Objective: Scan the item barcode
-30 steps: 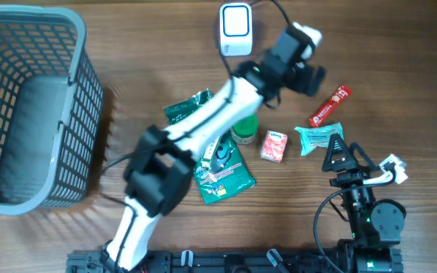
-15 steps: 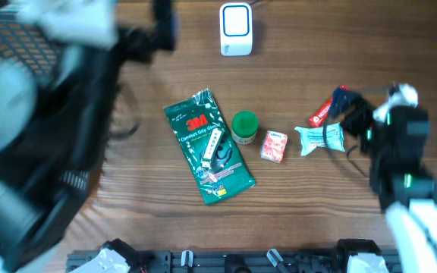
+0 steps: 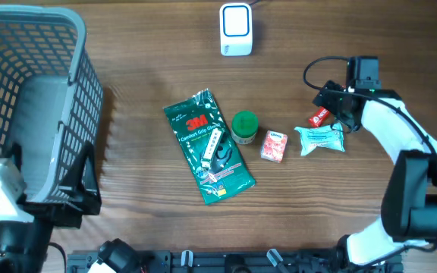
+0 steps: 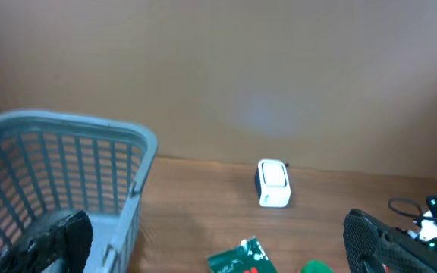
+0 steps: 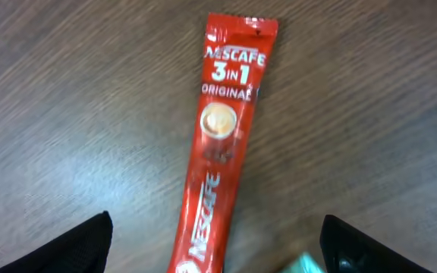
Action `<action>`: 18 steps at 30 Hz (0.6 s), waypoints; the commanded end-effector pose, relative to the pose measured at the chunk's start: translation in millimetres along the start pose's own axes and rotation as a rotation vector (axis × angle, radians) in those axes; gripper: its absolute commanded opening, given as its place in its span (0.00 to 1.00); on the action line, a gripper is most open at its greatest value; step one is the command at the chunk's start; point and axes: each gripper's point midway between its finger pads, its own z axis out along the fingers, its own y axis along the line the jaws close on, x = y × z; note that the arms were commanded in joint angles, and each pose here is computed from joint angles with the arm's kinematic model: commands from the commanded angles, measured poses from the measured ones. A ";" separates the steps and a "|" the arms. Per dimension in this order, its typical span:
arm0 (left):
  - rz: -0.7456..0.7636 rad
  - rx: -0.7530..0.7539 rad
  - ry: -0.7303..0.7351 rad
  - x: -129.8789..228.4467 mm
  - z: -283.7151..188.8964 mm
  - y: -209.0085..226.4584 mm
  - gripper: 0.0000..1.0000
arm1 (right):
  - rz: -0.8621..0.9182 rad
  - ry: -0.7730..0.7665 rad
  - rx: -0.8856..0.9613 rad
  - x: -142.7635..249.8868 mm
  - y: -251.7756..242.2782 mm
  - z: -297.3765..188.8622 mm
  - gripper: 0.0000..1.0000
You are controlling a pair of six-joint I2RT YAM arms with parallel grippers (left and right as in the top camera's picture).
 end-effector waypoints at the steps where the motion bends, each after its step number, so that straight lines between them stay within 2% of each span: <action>1: -0.088 -0.072 0.057 20.4 2.3 12.8 1.00 | -0.004 -0.011 0.017 -5.7 -2.0 20.7 0.88; 2: -0.101 -0.078 0.069 23.9 1.9 14.0 1.00 | -0.004 -0.005 0.020 -4.1 -2.6 29.1 0.89; 4: -0.113 -0.086 0.088 29.0 1.4 15.7 1.00 | -0.006 0.041 0.024 7.7 -5.2 49.6 0.83; 6: -0.115 -0.086 0.089 29.2 1.3 15.8 1.00 | -0.006 0.091 0.052 21.8 -13.0 66.3 0.55; 7: -0.115 -0.087 0.088 29.2 1.3 16.0 1.00 | -0.007 0.121 0.072 30.4 -18.1 73.3 0.24; 8: -0.113 -0.092 0.089 29.4 1.2 16.9 1.00 | -0.002 0.130 0.078 32.3 -20.8 74.9 0.05; 10: -0.104 -0.110 0.088 29.8 0.9 20.1 1.00 | 0.022 0.118 0.081 23.6 -26.8 71.9 0.05; 14: 0.028 -0.140 0.029 13.8 1.4 24.6 1.00 | 0.102 0.061 0.112 -41.0 -74.9 48.2 0.04; 15: 0.112 -0.136 -0.041 -5.8 1.6 21.4 1.00 | 0.111 0.028 0.129 -70.3 -103.3 36.1 0.04; 17: 0.282 -0.142 -0.134 -33.1 -0.6 17.2 1.00 | 0.150 -0.028 0.153 -103.3 -142.6 20.5 0.04; 18: 0.366 -0.200 -0.170 -45.7 -3.8 23.6 1.00 | 0.176 -0.102 0.179 -127.8 -184.1 10.5 0.05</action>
